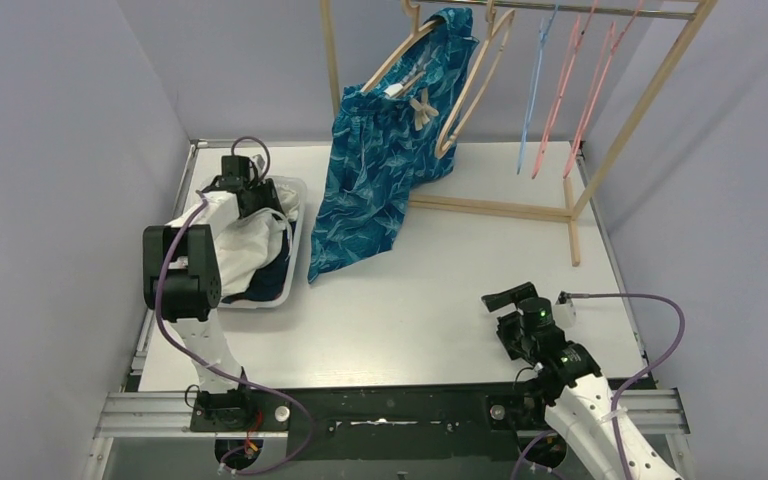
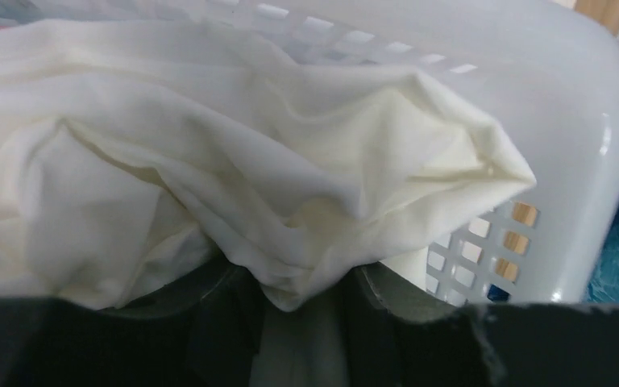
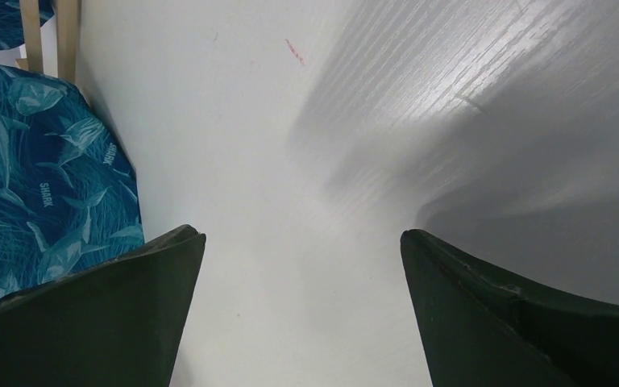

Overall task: Remove the shorts from the hanger
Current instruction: Place the shorts in the basket, then pick up the hanger from the clothes rod.

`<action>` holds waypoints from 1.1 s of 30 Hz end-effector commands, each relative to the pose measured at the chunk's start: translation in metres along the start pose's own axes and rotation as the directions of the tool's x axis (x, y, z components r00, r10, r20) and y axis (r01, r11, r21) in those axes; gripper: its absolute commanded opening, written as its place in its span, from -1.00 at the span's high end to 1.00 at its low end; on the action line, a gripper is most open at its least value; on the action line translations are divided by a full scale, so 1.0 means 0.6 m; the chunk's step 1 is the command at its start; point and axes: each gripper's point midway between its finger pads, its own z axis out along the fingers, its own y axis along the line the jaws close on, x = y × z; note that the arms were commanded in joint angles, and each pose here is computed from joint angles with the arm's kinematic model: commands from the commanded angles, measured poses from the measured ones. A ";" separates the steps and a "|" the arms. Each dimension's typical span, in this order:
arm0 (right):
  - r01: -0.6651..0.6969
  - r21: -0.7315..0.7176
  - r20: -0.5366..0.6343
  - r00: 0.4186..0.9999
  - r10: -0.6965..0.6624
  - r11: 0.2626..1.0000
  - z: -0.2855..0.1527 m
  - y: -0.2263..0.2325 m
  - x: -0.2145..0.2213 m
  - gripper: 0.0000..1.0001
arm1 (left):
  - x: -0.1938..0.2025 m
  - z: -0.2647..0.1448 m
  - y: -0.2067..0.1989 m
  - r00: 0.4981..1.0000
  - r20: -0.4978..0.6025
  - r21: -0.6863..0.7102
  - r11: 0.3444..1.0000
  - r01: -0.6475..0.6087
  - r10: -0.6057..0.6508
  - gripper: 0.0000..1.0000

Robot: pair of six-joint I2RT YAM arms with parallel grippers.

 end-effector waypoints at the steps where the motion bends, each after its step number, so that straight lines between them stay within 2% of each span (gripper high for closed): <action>1: -0.009 0.000 0.054 0.999 0.009 1.000 -0.007 0.004 -0.019 -0.97 | 0.005 -0.026 -0.004 0.999 0.023 0.007 0.999 0.032 -0.032 0.29; 6: 0.020 0.003 0.053 0.998 -0.020 1.000 -0.011 0.001 -0.020 -0.99 | -0.051 -0.098 -0.023 0.993 0.121 0.016 1.000 -0.011 0.009 0.20; 10: 0.103 -0.141 0.031 0.995 -0.099 0.985 -0.016 0.042 -0.010 -1.00 | -0.083 -0.196 -0.129 0.964 0.265 0.282 0.958 -0.058 -0.020 0.11; 14: 0.126 -0.287 0.028 0.992 -0.124 0.950 -0.032 0.081 -0.004 -0.99 | -0.096 -0.285 -0.174 0.912 0.406 0.355 0.929 -0.105 -0.053 -0.16; 17: 0.136 -0.338 0.053 0.991 -0.125 0.931 -0.043 0.091 -0.009 -0.99 | -0.092 -0.335 -0.187 0.882 0.468 0.380 0.913 -0.150 -0.050 -0.27; 22: 0.125 -0.410 0.101 0.991 -0.091 0.904 -0.053 0.103 -0.020 -0.99 | -0.062 -0.385 -0.204 0.856 0.514 0.444 0.871 -0.211 -0.054 -0.35; 26: 0.144 -0.468 0.133 0.987 -0.092 0.872 -0.067 0.123 -0.027 -0.99 | -0.025 -0.405 -0.225 0.855 0.510 0.543 0.806 -0.235 -0.094 -0.39; 33: 0.157 -0.453 0.139 0.985 -0.104 0.878 -0.061 0.127 -0.030 -0.99 | -0.011 -0.457 -0.258 0.847 0.523 0.623 0.722 -0.302 -0.098 -0.43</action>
